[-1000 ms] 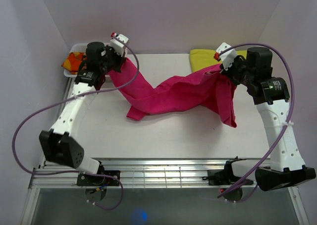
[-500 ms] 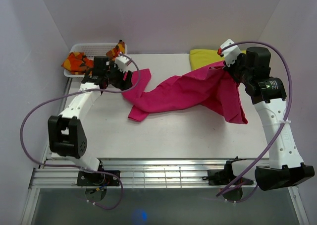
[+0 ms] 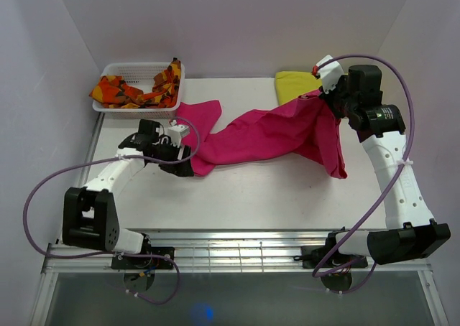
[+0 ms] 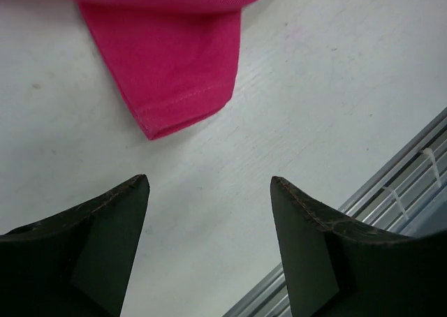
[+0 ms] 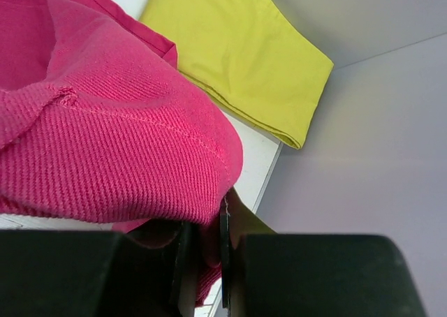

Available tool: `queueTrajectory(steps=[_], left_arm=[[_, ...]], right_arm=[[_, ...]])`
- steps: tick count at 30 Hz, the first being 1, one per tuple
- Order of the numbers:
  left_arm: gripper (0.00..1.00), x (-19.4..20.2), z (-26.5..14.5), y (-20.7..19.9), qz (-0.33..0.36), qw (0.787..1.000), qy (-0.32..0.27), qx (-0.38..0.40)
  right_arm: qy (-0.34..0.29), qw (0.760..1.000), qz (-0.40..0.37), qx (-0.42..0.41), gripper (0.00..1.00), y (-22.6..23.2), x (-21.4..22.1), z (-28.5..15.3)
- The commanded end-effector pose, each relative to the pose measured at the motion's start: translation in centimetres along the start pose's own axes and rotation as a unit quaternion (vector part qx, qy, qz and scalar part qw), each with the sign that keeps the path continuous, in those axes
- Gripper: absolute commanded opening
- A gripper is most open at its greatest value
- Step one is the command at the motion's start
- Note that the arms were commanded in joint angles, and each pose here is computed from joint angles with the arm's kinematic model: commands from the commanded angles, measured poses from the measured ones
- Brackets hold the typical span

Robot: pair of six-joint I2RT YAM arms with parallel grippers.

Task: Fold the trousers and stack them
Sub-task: Flatten the trousers out

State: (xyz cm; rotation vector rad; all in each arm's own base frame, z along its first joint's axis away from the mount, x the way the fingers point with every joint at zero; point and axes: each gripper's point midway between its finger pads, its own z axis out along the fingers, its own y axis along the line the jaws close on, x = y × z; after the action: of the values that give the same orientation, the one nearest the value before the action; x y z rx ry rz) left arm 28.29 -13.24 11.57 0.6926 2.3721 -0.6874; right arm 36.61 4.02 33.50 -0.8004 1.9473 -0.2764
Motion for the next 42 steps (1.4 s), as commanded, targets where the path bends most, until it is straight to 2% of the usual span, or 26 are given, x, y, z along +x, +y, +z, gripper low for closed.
queueTrajectory(steps=[1, 6, 9, 14, 17, 18, 19, 21, 22, 27, 28, 30, 31, 34, 37, 40, 42], left_arm=[[0.81, 1.4, 1.3, 0.1, -0.08, 0.997, 0.016, 0.004], [0.81, 0.7, 2.7, 2.5, -0.112, 0.993, 0.007, -0.043], [0.81, 0.1, 3.6, 2.9, -0.12, 0.992, -0.004, -0.036], [0.78, 0.2, 6.1, 2.9, -0.186, 0.983, -0.005, -0.005], [0.71, 0.7, 7.4, 3.7, -0.207, 0.978, 0.007, -0.013], [0.47, 0.2, 7.0, 4.0, -0.217, 0.976, -0.003, -0.008], [0.4, -0.1, 6.7, 3.7, -0.215, 0.977, -0.007, -0.004], [0.23, -0.5, 5.4, 3.9, -0.211, 0.977, -0.025, -0.005], [0.01, -1.1, 3.8, 3.6, -0.2, 0.979, -0.041, -0.009], [0.0, -1.1, -3.5, 5.2, -0.169, 0.982, -0.06, -0.053], [0.0, 0.3, -4.8, 5.0, -0.153, 0.986, -0.034, -0.057], [0.0, 0.0, -8.6, 6.0, -0.127, 0.986, -0.047, -0.094], [0.0, 1.2, -9.8, 5.8, -0.107, 0.989, -0.026, -0.097], [0.0, 2.0, -13.8, 6.3, -0.091, 0.986, -0.025, -0.136], [0.0, 1.7, -17.4, 7.4, -0.065, 0.98, -0.039, -0.182], [0.0, 0.6, -21.6, 9.6, -0.053, 0.965, -0.07, -0.246], [0.0, 0.8, -24.0, 11.5, -0.062, 0.956, -0.082, -0.276]], right_arm=[[-0.046, 0.998, 0.01, 0.048, 0.08, -2.5, -2.7, -1.7], [-0.043, 0.998, 0.003, 0.048, 0.08, -2.4, -2.3, -1.9], [-0.043, 0.998, 0.003, 0.046, 0.08, -2.4, -2.3, -1.9], [-0.042, 0.998, 0.005, 0.046, 0.08, -2.4, -2.4, -1.9], [-0.044, 0.998, 0.003, 0.049, 0.08, -2.6, -2.6, -2.0], [-0.044, 0.998, 0.002, 0.052, 0.08, -2.7, -2.6, -2.2], [-0.043, 0.998, 0.002, 0.053, 0.08, -2.8, -2.6, -2.2], [-0.041, 0.998, 0.0, 0.054, 0.08, -2.7, -2.3, -2.3], [-0.041, 0.998, -0.001, 0.055, 0.08, -2.7, -2.3, -2.4], [-0.023, 0.997, -0.02, 0.07, 0.08, -3.1, -1.0, -2.8], [-0.019, 0.997, -0.022, 0.072, 0.08, -3.2, -0.7, -2.8], [-0.006, 0.996, -0.033, 0.081, 0.08, -3.6, -0.1, -2.9], [0.002, 0.996, -0.037, 0.086, 0.08, -3.8, 0.2, -2.9], [0.036, 0.993, -0.056, 0.097, 0.08, -4.3, 2.1, -2.6], [0.078, 0.989, -0.073, 0.106, 0.08, -5.2, 4.9, -2.4], [0.126, 0.982, -0.074, 0.117, 0.08, -7.3, 8.5, -2.6], [0.141, 0.983, -0.073, 0.096, 0.08, -7.4, 10.3, -2.4]])
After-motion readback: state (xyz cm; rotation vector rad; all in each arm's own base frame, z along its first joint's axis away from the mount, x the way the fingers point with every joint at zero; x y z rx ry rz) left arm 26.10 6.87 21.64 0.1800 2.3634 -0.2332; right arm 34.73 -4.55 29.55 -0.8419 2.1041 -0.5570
